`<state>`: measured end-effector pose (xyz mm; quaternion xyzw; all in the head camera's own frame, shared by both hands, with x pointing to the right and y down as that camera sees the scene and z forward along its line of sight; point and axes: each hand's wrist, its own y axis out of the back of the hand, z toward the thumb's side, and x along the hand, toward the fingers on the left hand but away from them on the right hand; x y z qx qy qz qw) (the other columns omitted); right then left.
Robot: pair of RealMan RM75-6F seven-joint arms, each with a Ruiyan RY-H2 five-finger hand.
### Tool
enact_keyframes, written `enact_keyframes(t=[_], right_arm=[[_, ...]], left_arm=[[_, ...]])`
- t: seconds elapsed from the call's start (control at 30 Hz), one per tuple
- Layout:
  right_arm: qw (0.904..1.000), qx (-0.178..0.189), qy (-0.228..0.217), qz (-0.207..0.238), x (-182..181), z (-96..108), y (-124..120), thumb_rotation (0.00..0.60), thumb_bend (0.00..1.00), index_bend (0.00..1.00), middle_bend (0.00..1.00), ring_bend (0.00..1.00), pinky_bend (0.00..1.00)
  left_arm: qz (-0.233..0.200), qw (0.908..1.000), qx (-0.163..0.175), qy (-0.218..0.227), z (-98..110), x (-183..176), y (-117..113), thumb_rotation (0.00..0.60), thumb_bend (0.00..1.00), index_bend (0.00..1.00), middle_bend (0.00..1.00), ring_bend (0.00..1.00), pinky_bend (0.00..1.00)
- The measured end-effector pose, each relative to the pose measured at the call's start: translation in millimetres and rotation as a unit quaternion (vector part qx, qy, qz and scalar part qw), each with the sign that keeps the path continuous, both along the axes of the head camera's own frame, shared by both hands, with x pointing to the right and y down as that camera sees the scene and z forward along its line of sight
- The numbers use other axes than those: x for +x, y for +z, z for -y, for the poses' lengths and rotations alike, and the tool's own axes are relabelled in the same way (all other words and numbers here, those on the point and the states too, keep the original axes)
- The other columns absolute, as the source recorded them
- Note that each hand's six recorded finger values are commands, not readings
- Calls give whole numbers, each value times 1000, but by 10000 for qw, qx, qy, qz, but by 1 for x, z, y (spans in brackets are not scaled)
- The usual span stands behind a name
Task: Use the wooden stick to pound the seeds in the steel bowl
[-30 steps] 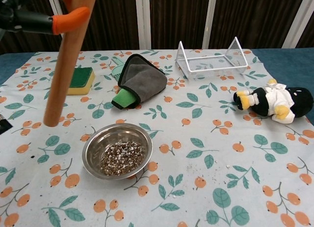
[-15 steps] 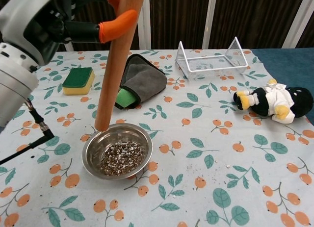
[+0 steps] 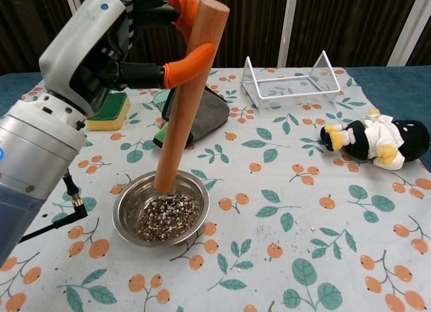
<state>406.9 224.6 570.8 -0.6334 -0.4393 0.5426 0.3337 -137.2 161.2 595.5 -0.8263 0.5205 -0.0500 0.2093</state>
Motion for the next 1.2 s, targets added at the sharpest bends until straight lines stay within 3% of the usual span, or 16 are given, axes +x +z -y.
enact_keyframes(t=[0.47, 1.2], right_arm=[[10000, 2, 40, 3, 1, 0, 0, 600, 268, 0, 0, 0, 0], [9999, -6, 145, -27, 3, -7, 2, 600, 268, 0, 0, 0, 0]], left_arm=[[-405, 9990, -174, 36, -12, -5, 22, 600, 702, 652, 746, 216, 23], [-372, 9981, -481, 26, -15, -20, 57, 600, 702, 652, 746, 222, 34]])
